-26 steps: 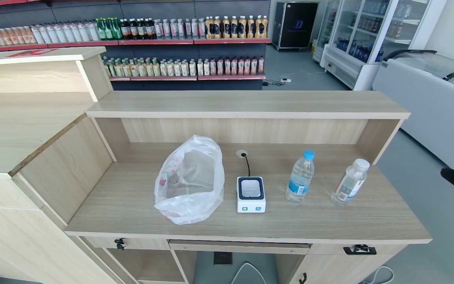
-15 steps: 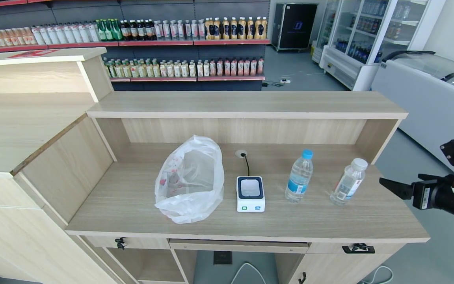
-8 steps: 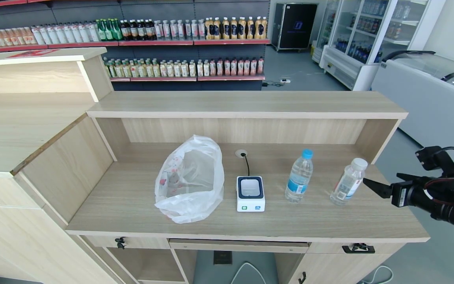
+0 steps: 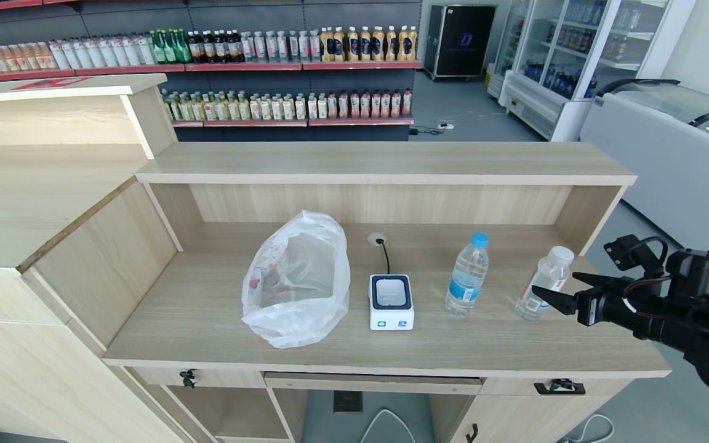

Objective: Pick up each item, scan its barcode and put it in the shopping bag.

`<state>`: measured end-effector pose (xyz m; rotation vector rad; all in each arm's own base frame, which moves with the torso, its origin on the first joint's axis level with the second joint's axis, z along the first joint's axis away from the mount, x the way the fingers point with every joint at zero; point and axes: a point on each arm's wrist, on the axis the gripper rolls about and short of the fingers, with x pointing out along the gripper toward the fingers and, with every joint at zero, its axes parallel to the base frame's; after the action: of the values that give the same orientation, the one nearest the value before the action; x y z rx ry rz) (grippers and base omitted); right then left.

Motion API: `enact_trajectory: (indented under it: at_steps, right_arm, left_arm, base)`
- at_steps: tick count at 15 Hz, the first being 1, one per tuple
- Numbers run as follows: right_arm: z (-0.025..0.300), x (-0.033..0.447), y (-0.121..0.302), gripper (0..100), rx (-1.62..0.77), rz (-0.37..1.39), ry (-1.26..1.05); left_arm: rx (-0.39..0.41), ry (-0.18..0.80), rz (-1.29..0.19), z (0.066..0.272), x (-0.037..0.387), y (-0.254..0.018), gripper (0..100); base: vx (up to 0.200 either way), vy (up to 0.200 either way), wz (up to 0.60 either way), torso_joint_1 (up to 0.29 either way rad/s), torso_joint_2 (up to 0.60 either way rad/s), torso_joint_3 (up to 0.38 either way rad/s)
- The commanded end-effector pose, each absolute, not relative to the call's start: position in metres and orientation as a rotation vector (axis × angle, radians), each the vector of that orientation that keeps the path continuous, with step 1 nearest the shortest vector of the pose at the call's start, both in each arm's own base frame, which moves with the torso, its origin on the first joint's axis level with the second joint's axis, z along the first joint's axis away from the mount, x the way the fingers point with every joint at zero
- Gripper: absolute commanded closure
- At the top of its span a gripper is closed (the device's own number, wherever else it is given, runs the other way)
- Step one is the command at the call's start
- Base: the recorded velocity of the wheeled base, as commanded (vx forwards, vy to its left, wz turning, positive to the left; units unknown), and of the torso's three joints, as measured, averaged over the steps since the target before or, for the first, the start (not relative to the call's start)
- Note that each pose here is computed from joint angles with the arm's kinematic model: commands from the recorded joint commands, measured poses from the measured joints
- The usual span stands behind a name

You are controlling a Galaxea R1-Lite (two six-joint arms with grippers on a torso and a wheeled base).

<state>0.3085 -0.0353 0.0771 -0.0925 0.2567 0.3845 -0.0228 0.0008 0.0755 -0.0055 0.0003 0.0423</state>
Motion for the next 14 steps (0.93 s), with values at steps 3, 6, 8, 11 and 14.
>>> enact_trajectory:
  at_steps: [3, 6, 8, 11, 14]
  right_arm:
    - [0.069, 0.335, -0.025, 0, -0.116, 0.423, 0.237]
    - [0.064, 0.341, -0.013, 0, -0.126, 0.461, 0.237]
    - [0.056, 0.344, -0.007, 0, -0.128, 0.479, 0.244]
    - [0.048, 0.351, -0.003, 0, -0.131, 0.491, 0.235]
    - [0.044, 0.358, 0.001, 0, -0.135, 0.502, 0.231]
  left_arm:
    - [-0.006, 0.0, 0.041, 0.075, -0.023, 0.001, 0]
    - [-0.006, 0.0, 0.043, 0.075, -0.023, 0.001, 0]
    - [-0.006, 0.0, 0.043, 0.075, -0.023, 0.001, 0]
    - [-0.006, 0.0, 0.043, 0.075, -0.023, 0.001, 0]
    - [-0.006, 0.0, 0.043, 0.075, -0.023, 0.001, 0]
  base:
    - [0.0, 0.0, 0.0, 0.0, 0.0, 0.0]
    - [0.0, 0.0, 0.0, 0.0, 0.0, 0.0]
    - [0.0, 0.0, 0.0, 0.0, 0.0, 0.0]
    - [0.0, 0.0, 0.0, 0.0, 0.0, 0.0]
    - [0.0, 0.0, 0.0, 0.0, 0.0, 0.0]
